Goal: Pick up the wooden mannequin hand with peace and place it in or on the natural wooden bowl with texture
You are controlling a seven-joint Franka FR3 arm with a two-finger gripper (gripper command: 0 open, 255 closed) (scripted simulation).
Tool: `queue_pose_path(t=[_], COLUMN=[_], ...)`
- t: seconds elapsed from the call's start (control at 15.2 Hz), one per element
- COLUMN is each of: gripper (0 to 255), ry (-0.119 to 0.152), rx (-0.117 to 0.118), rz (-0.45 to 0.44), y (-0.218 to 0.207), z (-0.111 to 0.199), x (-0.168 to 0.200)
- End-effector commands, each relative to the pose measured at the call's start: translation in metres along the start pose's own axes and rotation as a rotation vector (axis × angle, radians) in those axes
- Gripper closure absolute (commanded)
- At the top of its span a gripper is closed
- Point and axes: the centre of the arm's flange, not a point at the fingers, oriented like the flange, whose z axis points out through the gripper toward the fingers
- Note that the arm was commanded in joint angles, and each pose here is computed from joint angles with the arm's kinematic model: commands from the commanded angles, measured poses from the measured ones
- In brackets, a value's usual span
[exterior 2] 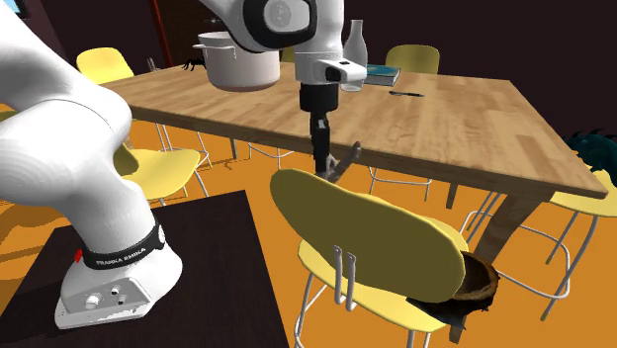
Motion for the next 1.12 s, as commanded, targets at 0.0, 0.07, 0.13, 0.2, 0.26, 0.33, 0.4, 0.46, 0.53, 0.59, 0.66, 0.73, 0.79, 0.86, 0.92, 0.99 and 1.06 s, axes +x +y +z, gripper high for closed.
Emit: queue_pose_path(t=[0.0,0.07,0.13,0.2,0.26,0.33,0.4,0.46,0.53,0.59,0.66,0.73,0.79,0.86,0.92,0.99,1.06], gripper=[255,255,255,255,255,255,255,255,255,255,255,255,255,255,255,255,255], ry=[0.000,0.000,0.000,0.000,0.000,0.000,0.000,0.000,0.000,0.000,0.000,0.000,0.000,0.000,0.000,0.000,0.000], rx=[0.000,0.000,0.000,0.000,0.000,0.000,0.000,0.000,0.000,0.000,0.000,0.000,0.000,0.000,0.000,0.000,0.000], rz=[0.000,0.000,0.000,0.000,0.000,0.000,0.000,0.000,0.000,0.000,0.000,0.000,0.000,0.000,0.000,0.000,0.000], y=[0.001,0.002,0.003,0.003,0.004,0.005,0.005,0.006,0.007,0.007,0.008,0.008,0.009,0.010,0.010,0.011,0.011], z=[-0.013,-0.018,-0.023,-0.029,-0.034,-0.039,-0.044,-0.050,-0.055,-0.060,-0.065,-0.071,-0.076,-0.081,-0.086,-0.092,-0.093], x=[0.001,0.001,0.001,0.001,0.001,0.001,0.001,0.002,0.002,0.002,0.002,0.002,0.002,0.002,0.002,0.002,0.002])
